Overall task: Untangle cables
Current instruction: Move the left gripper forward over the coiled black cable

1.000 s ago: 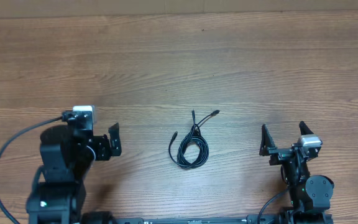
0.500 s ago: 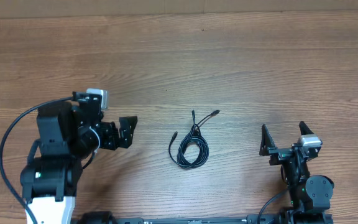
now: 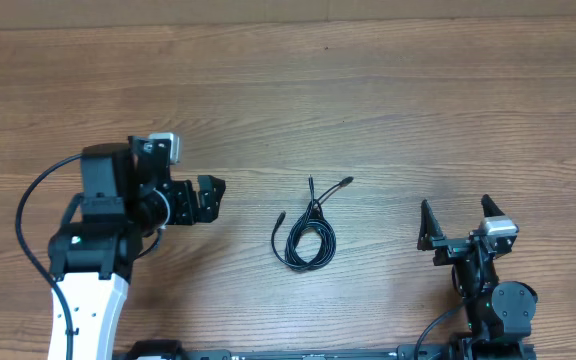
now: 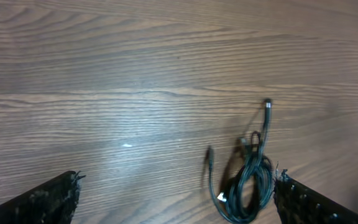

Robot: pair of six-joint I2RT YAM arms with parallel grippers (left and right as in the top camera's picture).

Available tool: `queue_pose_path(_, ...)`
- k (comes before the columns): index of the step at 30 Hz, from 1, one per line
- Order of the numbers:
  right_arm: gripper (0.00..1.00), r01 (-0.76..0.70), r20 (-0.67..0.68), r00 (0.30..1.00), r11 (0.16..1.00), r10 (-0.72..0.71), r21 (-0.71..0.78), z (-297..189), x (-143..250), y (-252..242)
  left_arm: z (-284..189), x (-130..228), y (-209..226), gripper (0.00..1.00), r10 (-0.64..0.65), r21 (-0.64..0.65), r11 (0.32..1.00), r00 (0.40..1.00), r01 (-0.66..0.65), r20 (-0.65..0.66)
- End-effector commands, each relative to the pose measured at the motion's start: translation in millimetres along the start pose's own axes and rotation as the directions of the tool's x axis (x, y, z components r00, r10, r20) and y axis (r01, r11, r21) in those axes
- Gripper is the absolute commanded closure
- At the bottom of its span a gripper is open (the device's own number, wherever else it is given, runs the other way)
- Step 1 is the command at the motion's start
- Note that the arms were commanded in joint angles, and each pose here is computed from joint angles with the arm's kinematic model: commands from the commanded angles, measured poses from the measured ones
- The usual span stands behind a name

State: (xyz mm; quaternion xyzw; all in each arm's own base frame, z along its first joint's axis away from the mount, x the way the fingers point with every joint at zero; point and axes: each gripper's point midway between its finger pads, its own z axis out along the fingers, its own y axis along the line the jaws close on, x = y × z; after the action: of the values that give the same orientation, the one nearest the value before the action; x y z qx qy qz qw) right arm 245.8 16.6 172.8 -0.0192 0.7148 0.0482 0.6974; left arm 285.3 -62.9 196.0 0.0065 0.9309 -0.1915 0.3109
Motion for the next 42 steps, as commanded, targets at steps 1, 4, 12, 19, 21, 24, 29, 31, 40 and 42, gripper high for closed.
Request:
queue_pose_path(1, 0.00, 0.005, 0.002, 1.000, 1.000, -0.005, 0.001, 0.2, 2.4, 0.0, 1.7, -9.7, 0.0, 0.03, 0.003, -0.074, 0.997, 1.000, -0.001, 0.027)
queue_pose_path(4, 0.00, 0.005, 0.002, 1.000, 1.000, -0.005, 0.001, 0.2, 2.4, 0.0, 10.1, -5.6, -15.6, 0.05, 0.071, -0.077, 0.995, 0.997, -0.070, 0.008)
queue_pose_path(12, 0.00, 0.005, 0.002, 1.000, 1.000, -0.005, 0.001, 0.2, 2.4, 0.0, 54.0, 33.6, -58.9, 0.08, 0.213, -0.023, 0.975, 0.963, -0.219, -0.164)
queue_pose_path(19, 0.00, 0.004, 0.002, 1.000, 1.000, -0.004, 0.001, 0.2, 2.4, 0.0, 101.1, 69.2, -80.4, 0.05, 0.290, 0.030, 0.955, 0.908, -0.296, -0.301)
queue_pose_path(21, 0.00, 0.005, 0.002, 1.000, 1.000, -0.005, 0.001, 0.2, 2.4, 0.0, 110.2, 76.9, -82.8, 0.03, 0.301, 0.037, 0.951, 0.896, -0.307, -0.327)
queue_pose_path(24, 0.00, 0.005, 0.002, 1.000, 1.000, -0.005, 0.001, 0.2, 2.4, 0.0, 117.3, 83.2, -83.2, 0.03, 0.306, 0.040, 0.949, 0.886, -0.312, -0.350)
queue_pose_path(29, 0.00, 0.005, 0.002, 1.000, 1.000, -0.005, 0.001, 0.2, 2.4, 0.0, 123.7, 92.9, -85.7, 0.05, 0.312, 0.048, 0.947, 0.871, -0.318, -0.379)
queue_pose_path(31, 0.00, 0.005, 0.002, 1.000, 1.000, -0.005, 0.001, 0.2, 2.4, 0.0, 126.5, 99.6, -89.2, 0.04, 0.324, 0.057, 0.942, 0.860, -0.330, -0.395)
queue_pose_path(40, 0.00, 0.005, 0.002, 1.000, 1.000, -0.005, 0.001, 0.2, 2.4, 0.0, 148.1, 128.8, -98.9, 0.04, 0.374, 0.086, 0.922, 0.807, -0.378, -0.458)
queue_pose_path(42, 0.00, 0.004, 0.002, 1.000, 1.000, -0.004, 0.001, 0.2, 2.4, 0.0, 153.4, 133.7, -95.7, 0.04, 0.368, 0.081, 0.922, 0.798, -0.378, -0.477)
